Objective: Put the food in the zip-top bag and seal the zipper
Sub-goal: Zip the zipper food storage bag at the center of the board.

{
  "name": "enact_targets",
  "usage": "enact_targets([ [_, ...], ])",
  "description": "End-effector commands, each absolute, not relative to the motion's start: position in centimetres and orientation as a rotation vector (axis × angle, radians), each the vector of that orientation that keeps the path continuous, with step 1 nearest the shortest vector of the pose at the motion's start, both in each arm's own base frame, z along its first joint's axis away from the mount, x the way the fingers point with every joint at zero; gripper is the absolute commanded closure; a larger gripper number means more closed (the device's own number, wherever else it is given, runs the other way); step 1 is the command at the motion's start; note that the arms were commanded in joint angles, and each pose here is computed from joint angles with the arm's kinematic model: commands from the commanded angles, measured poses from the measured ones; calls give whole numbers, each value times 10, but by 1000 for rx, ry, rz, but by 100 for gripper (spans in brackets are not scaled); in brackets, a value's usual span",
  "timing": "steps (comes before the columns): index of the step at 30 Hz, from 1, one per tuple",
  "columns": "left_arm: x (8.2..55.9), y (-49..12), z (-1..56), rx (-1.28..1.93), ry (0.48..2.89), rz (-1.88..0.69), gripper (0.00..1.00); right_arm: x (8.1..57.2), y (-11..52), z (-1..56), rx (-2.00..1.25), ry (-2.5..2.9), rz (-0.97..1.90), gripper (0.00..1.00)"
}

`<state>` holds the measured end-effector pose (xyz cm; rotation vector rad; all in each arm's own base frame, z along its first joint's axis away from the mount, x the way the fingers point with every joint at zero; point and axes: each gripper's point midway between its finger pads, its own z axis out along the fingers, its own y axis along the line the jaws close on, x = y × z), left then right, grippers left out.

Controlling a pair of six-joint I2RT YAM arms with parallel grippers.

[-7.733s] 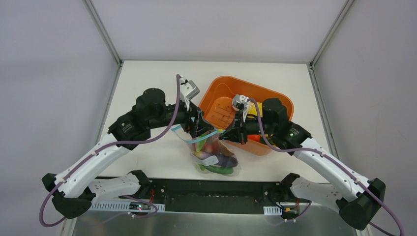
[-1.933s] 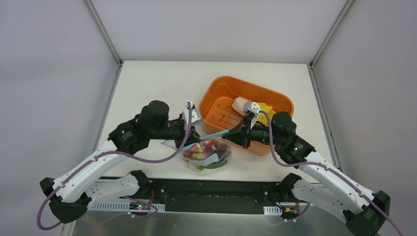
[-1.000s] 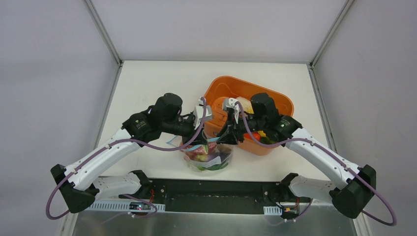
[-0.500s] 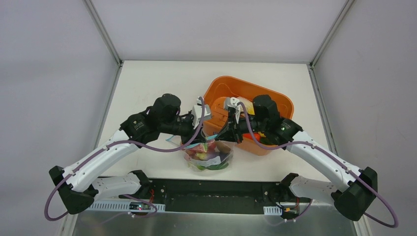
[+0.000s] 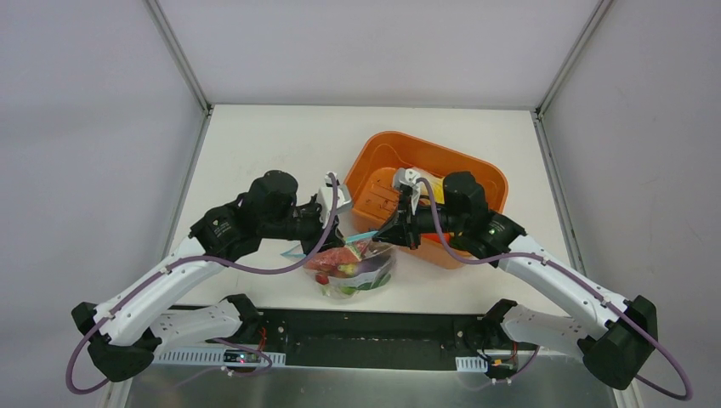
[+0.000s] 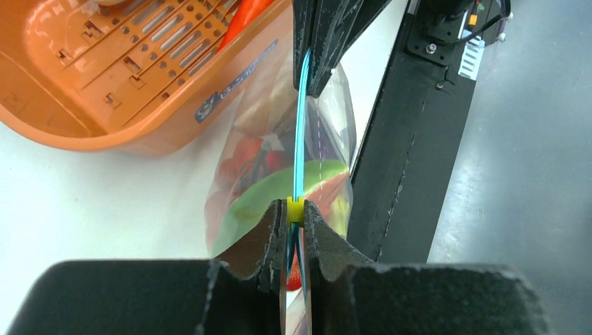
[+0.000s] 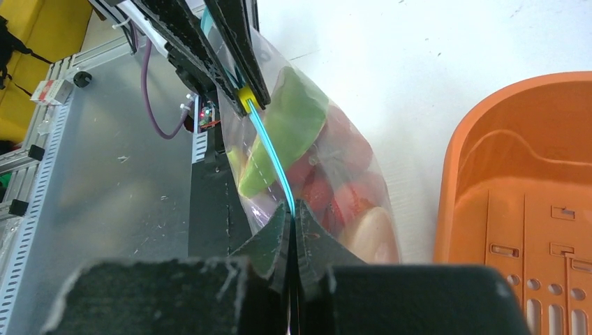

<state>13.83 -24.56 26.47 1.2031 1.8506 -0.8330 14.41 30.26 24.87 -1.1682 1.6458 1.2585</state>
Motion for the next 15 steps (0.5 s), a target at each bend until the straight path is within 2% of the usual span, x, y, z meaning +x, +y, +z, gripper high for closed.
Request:
enact_targets([
  [1,138,-227,261,1178,1888,-772,100,153,297,255,-1108,1646,1216,100],
  [15,134,-190,240,1070,1957,-642,100,165,292,250,-1041,1679,1138,100],
])
